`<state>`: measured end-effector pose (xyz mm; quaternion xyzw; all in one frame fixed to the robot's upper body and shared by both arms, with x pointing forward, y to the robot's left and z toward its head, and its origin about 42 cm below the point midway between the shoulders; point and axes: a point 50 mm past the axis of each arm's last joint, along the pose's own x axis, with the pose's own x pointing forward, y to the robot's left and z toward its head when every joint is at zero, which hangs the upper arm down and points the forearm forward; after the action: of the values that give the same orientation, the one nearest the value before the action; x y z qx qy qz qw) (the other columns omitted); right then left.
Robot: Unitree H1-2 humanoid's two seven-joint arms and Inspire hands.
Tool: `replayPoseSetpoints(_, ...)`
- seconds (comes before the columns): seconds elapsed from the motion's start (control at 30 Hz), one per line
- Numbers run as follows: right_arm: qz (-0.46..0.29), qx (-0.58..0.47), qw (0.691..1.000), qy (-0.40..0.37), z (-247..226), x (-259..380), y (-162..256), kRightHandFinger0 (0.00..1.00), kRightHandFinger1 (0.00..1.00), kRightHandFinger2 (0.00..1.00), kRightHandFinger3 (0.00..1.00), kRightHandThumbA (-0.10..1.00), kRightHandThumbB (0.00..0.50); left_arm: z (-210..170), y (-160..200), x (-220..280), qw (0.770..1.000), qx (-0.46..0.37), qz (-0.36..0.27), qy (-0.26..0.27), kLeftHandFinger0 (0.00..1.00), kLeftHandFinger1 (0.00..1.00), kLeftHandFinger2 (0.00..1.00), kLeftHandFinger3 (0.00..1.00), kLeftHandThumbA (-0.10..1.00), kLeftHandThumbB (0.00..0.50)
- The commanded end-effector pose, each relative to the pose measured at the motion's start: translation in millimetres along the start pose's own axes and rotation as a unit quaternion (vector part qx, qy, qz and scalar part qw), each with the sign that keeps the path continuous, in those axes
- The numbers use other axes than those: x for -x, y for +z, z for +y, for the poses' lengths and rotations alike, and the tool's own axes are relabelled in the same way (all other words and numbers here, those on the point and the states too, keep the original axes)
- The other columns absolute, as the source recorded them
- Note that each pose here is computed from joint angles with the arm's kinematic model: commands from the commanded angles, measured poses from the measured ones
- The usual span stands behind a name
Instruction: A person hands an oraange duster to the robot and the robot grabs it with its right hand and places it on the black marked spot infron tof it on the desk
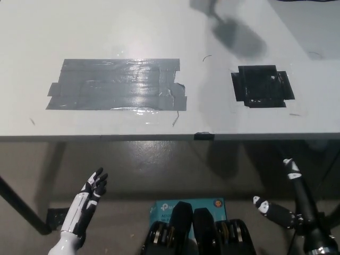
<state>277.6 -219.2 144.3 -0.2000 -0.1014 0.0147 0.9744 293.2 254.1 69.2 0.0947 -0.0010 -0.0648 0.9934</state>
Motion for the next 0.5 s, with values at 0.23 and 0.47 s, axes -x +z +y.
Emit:
replayPoseSetpoints(0.23, -0.097, 0.016, 0.991, -0.092, -54, -5, 63, 1.00, 1.00, 1.00, 1.00, 0.91, 0.208, 6, 12, -4, 0.999, -0.005, -0.049, -0.015, 1.00, 1.00, 1.00, 1.00, 0.98, 0.229)
replayPoseSetpoints(0.47, -0.164, 0.069, 0.971, -0.159, -89, -21, 123, 1.00, 1.00, 1.00, 1.00, 0.97, 0.280, 10, 13, -5, 0.999, -0.010, -0.052, -0.012, 1.00, 1.00, 1.00, 1.00, 0.98, 0.221)
